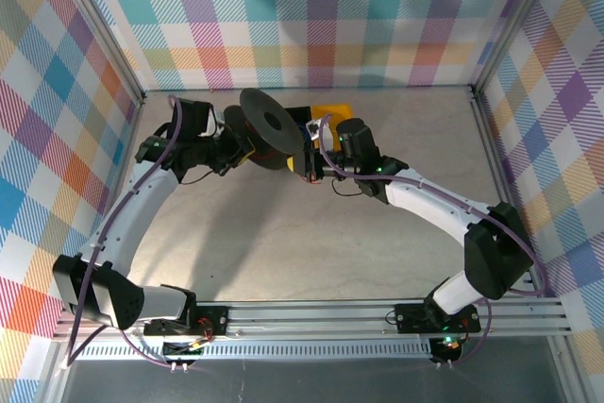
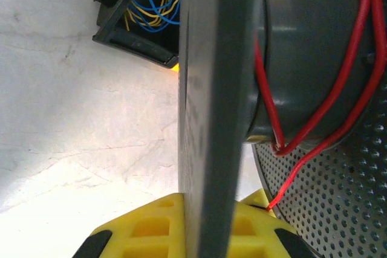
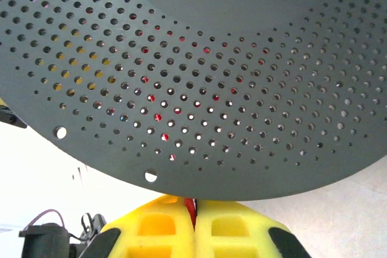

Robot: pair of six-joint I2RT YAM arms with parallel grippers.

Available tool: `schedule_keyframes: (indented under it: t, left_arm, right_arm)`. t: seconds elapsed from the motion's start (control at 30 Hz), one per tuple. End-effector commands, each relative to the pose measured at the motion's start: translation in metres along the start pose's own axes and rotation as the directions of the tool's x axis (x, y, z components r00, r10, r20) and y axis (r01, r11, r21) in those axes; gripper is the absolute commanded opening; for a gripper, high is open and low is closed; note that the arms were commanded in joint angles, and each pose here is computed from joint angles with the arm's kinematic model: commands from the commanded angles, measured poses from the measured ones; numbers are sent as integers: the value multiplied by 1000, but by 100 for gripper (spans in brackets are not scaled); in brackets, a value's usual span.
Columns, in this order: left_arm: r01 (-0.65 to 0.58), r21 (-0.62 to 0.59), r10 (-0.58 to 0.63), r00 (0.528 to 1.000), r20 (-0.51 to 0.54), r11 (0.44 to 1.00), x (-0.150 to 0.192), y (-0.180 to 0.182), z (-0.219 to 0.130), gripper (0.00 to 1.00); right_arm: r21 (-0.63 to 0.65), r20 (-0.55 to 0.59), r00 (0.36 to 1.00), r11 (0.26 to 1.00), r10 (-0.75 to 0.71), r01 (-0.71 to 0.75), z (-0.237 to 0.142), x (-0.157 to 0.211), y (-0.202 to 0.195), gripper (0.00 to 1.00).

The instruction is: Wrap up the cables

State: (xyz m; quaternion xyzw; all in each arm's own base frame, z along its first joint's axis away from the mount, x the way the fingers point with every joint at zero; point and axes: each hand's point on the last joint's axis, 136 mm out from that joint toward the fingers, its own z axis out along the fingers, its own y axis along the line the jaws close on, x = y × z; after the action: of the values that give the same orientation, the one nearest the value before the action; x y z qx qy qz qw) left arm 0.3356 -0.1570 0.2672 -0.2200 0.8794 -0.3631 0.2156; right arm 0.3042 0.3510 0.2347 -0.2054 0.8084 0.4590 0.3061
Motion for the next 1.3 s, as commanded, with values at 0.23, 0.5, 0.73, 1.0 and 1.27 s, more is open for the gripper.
schedule_keyframes:
  t: [0.23, 0.5, 0.73, 1.0, 1.27]
  left_arm:
    - [-96, 80, 48, 885, 464, 992, -76, -45, -52, 0]
    - [-77, 131, 5, 879, 476, 988, -73, -57, -54, 0]
    - [-90, 147, 10, 882, 472, 985, -71, -66, -54, 0]
    - [-136, 128, 63, 887, 458, 982, -68, -72, -53, 0]
    - [-430, -12, 409, 851, 330, 903, -38, -75, -37, 0]
  right_arm:
    - [137, -323, 930, 981, 176, -138, 15, 91, -18, 0]
    - [153, -309, 934, 979, 179, -137, 27, 85, -14, 12]
    - [156, -302, 937, 979, 177, -135, 29, 83, -14, 6]
    - [161, -292, 941, 979, 170, -127, 24, 83, -14, 2]
    - [150, -262, 954, 982, 148, -111, -12, 71, -5, 50]
